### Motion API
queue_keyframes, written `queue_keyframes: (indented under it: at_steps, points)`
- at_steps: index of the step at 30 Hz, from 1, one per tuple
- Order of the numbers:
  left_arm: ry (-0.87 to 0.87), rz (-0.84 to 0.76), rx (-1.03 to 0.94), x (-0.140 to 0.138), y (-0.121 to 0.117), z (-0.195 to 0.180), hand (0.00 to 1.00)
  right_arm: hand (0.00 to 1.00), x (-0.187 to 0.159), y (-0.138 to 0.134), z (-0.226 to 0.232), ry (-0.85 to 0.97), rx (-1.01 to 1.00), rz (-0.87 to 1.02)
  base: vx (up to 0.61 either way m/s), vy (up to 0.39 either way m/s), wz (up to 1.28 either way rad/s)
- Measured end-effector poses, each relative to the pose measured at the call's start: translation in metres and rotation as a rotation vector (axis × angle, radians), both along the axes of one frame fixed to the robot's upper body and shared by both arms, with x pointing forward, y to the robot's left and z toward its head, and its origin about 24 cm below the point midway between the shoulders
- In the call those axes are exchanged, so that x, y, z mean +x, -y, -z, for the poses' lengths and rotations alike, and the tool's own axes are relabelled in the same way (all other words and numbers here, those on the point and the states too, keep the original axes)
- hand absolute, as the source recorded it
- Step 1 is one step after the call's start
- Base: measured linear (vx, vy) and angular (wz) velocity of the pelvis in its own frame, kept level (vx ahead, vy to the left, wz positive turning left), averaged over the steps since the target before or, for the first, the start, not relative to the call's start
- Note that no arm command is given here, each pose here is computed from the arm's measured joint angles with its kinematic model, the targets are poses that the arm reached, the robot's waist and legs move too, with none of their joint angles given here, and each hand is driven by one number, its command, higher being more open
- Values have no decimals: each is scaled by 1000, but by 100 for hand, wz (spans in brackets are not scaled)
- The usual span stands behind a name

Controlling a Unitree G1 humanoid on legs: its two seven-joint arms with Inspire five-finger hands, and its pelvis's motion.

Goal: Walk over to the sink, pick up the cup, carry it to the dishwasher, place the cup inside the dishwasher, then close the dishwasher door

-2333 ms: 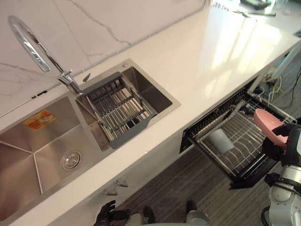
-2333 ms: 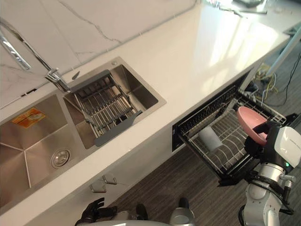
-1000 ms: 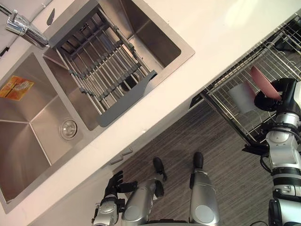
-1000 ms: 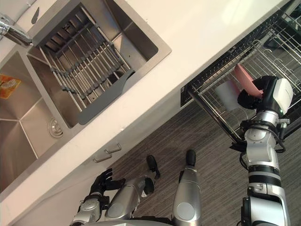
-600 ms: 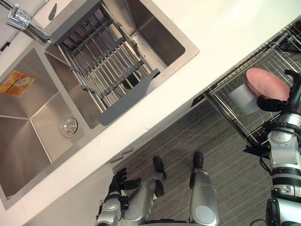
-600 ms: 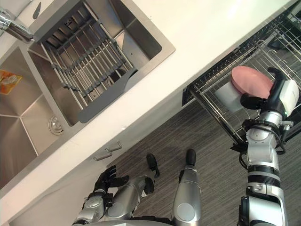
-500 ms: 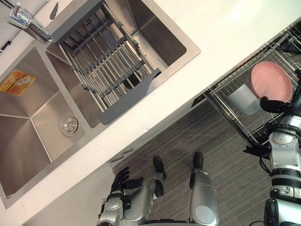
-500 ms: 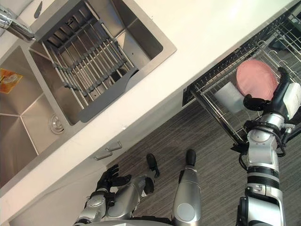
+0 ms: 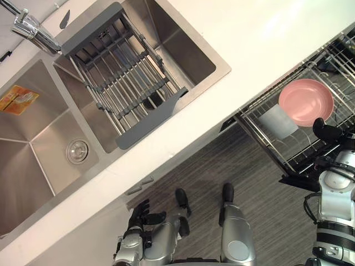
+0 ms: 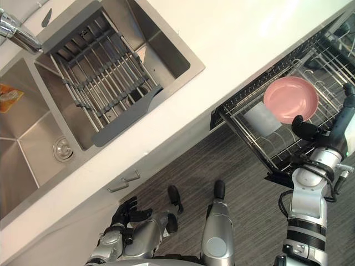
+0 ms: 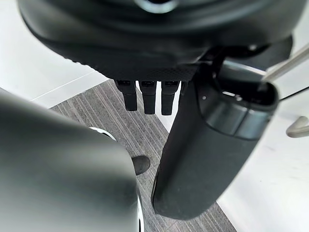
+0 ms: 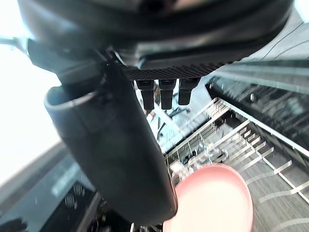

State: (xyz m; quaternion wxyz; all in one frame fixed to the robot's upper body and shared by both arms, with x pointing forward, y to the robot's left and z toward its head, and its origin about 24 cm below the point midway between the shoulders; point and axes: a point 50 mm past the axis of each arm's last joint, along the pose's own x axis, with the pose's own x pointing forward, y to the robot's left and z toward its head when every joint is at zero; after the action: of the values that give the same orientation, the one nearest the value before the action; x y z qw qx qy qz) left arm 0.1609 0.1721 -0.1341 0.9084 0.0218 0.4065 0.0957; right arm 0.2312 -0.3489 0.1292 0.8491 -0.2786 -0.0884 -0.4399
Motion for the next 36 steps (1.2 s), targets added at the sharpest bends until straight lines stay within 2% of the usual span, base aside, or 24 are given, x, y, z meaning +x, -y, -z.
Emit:
queue_keyframes:
  at_steps: [5,12,18,26,32,36]
  points:
    - [-26,-12,4,-4,-4,2,90,90,-20,5,17,31,97,35,28,24,0]
    - [-73,-88,-15,-15,-9,8,90,90,-73,18,63,254,491,170,12,10,-2]
    - [-84,-117,-46,-20,-6,10,90,90,-95,18,88,346,689,191,-4,10,-9]
    - [-84,-116,-56,-20,-4,11,90,90,-101,18,128,427,953,190,-1,0,-1]
    - [-76,-108,-67,-18,-1,10,90,90,-90,13,141,470,1068,144,35,8,5]
    - [-67,-86,-70,-16,-1,9,90,90,-71,10,139,516,1119,67,30,9,12]
